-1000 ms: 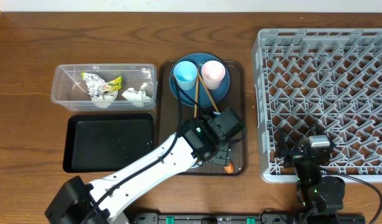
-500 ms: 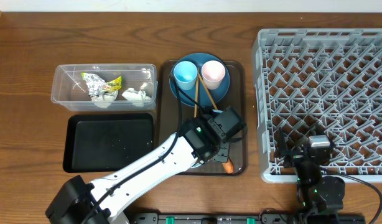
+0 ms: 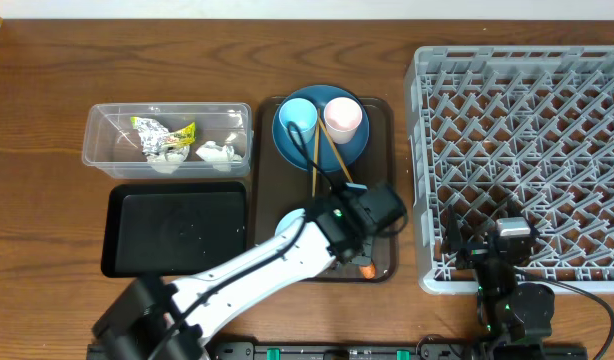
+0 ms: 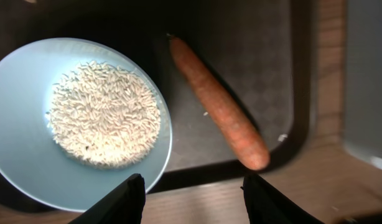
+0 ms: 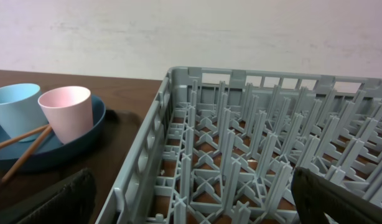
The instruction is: Sort waste into correct bins and load items into the dishwasher rack
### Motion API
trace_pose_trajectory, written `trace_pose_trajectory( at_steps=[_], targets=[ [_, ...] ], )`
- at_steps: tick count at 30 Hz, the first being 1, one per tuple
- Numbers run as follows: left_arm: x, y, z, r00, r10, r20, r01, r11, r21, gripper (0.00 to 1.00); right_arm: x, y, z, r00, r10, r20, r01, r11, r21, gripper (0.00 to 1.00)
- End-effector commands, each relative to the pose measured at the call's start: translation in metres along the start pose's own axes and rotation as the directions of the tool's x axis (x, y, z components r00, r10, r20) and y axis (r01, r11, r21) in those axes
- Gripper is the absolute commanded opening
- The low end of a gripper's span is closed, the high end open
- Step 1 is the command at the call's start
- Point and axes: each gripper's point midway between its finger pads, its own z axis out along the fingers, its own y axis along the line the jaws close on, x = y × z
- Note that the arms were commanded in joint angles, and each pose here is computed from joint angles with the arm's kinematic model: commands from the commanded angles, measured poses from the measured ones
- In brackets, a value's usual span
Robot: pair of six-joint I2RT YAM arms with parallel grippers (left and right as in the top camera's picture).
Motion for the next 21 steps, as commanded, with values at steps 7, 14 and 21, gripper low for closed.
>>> trace_pose_trajectory(
  at_steps=[7,14,21],
  targets=[
    [-0.009,0.016,0.02,0.997,-0.025,0.067,0.035,0.989,-0.144,0.47,0.002,-0.005,0.0,1.0,-0.009,-0.007,0.009,1.0,0.021,0.99],
    [-0.003,0.015,0.033,0.997,-0.064,0.05,0.072,0.984,-0.166,0.46,0.002,-0.005,0.0,1.0,-0.009,-0.007,0.009,1.0,0.021,0.99],
    [0.0,0.008,0.04,0.998,-0.044,0.047,0.052,0.985,-0.165,0.45,0.002,-0.005,0.0,1.0,-0.009,-0.007,0.009,1.0,0.021,0.99]
  ],
)
